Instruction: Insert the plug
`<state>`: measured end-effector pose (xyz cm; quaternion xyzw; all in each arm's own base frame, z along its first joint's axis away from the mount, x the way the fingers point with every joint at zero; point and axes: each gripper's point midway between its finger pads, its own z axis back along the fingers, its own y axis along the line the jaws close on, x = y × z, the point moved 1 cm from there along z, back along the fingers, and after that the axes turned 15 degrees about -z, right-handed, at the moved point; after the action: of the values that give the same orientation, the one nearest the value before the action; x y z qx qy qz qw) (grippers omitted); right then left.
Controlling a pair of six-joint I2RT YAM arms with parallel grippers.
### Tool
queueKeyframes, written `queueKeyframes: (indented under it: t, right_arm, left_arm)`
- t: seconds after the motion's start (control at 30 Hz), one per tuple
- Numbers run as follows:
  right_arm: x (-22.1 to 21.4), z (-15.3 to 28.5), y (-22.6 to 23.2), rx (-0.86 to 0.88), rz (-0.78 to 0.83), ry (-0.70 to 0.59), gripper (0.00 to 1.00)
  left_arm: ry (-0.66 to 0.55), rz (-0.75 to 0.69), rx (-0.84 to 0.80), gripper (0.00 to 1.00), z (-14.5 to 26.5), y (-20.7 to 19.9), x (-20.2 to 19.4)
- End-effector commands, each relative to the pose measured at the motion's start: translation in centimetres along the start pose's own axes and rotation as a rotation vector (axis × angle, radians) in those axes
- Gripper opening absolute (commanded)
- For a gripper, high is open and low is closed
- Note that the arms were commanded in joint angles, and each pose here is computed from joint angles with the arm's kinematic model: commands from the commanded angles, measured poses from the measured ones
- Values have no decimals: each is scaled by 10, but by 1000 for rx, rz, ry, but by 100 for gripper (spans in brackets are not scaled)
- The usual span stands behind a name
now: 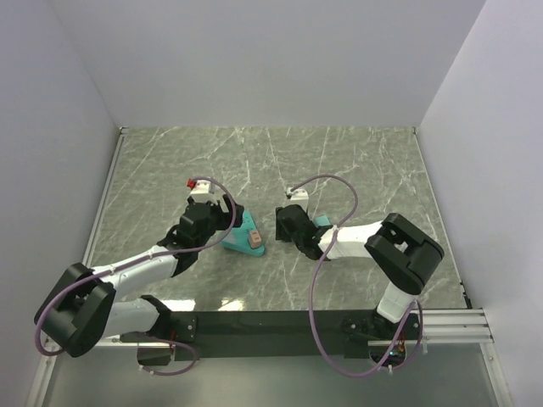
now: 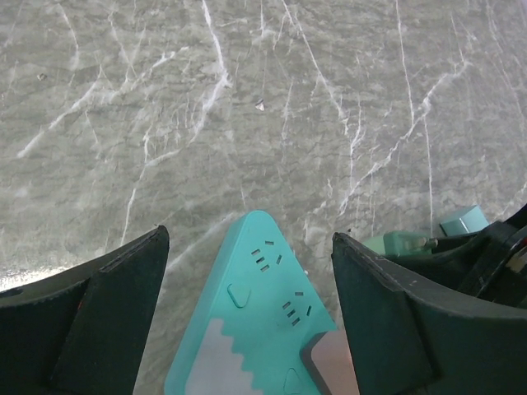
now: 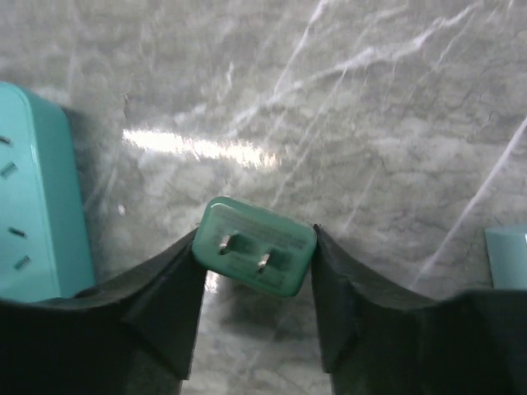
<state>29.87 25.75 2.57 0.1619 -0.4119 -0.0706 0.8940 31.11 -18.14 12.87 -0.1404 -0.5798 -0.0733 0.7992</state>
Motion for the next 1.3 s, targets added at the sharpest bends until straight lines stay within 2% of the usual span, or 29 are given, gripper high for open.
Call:
queueKeyframes:
  t: [0.0, 0.1, 0.2, 0.33, 0.37, 0.43, 0.47, 0.7, 0.97, 1.27]
  right_arm:
    - [16, -7, 8, 22, -36, -68, 51]
    - [19, -4, 7, 25, -24, -79, 40]
    - [29, 10, 14, 96, 8, -108, 35]
    - [49, 48, 44, 329, 158, -149, 34]
    - [41, 56, 53, 415, 207, -115, 34]
    - [46, 75, 68, 537, 315, -129, 35]
    - [36, 87, 81, 645, 359, -85, 34]
    - [28, 124, 100, 836, 460, -19, 32]
    - [29, 135, 96, 851, 460, -38, 31]
    - [24, 128, 97, 845, 468, -5, 31]
  left_arm:
    - [-69, -8, -24, 86, -5, -8, 25]
    - [-70, -15, -41, 86, -3, -11, 25]
    - [-101, -54, -111, 86, 3, -20, 31]
    - [-156, -114, -225, 86, 19, -34, 40]
    - [-181, -137, -268, 86, 27, -39, 44]
    - [-206, -154, -331, 85, 37, -47, 46]
    - [-229, -159, -353, 85, 42, -50, 51]
    - [-229, -206, -614, 82, 66, -86, 45]
    - [-195, -228, -745, 81, 73, -105, 33]
    - [-158, -258, -808, 80, 73, -121, 22]
